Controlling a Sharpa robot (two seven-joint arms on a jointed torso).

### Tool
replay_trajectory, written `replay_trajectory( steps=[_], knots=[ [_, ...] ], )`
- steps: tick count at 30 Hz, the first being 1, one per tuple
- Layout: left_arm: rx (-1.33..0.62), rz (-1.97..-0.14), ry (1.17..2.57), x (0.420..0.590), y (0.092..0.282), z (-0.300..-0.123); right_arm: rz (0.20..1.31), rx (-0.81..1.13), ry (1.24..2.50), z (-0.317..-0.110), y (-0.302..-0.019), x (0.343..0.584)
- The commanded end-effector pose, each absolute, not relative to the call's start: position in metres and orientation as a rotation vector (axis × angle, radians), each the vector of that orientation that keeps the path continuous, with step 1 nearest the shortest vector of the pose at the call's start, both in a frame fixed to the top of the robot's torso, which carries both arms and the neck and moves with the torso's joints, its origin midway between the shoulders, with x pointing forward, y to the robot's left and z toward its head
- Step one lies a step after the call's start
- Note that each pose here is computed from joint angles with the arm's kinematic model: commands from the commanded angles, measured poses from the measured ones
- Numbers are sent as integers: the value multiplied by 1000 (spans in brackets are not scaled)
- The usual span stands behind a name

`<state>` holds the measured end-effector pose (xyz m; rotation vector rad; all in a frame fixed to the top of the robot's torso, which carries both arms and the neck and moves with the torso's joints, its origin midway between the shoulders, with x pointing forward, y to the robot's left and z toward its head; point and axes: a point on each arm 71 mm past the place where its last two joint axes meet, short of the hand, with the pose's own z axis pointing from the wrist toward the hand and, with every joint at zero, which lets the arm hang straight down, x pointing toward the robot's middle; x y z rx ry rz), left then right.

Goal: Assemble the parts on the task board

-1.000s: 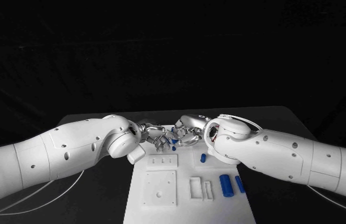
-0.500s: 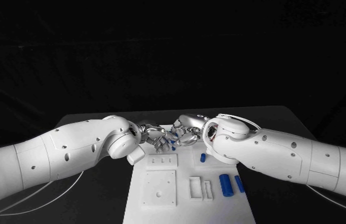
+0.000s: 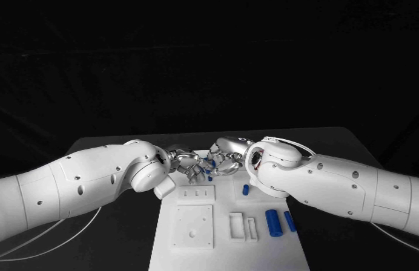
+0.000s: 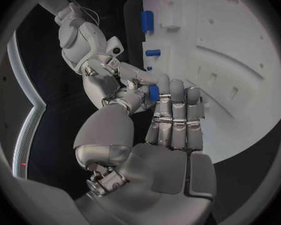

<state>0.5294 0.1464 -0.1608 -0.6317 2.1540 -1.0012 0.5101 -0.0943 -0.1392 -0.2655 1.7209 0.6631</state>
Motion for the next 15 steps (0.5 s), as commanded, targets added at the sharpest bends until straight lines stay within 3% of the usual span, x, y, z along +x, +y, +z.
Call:
replay_trajectory(
  steps=[1,15],
  knots=[
    [-634,-1051,2108,530,145,-156,659,-309,1729,-144,-93,508],
    [-642,-1042,2108,529,149,-158,667,-285,1734,-147,-96,510]
  ],
)
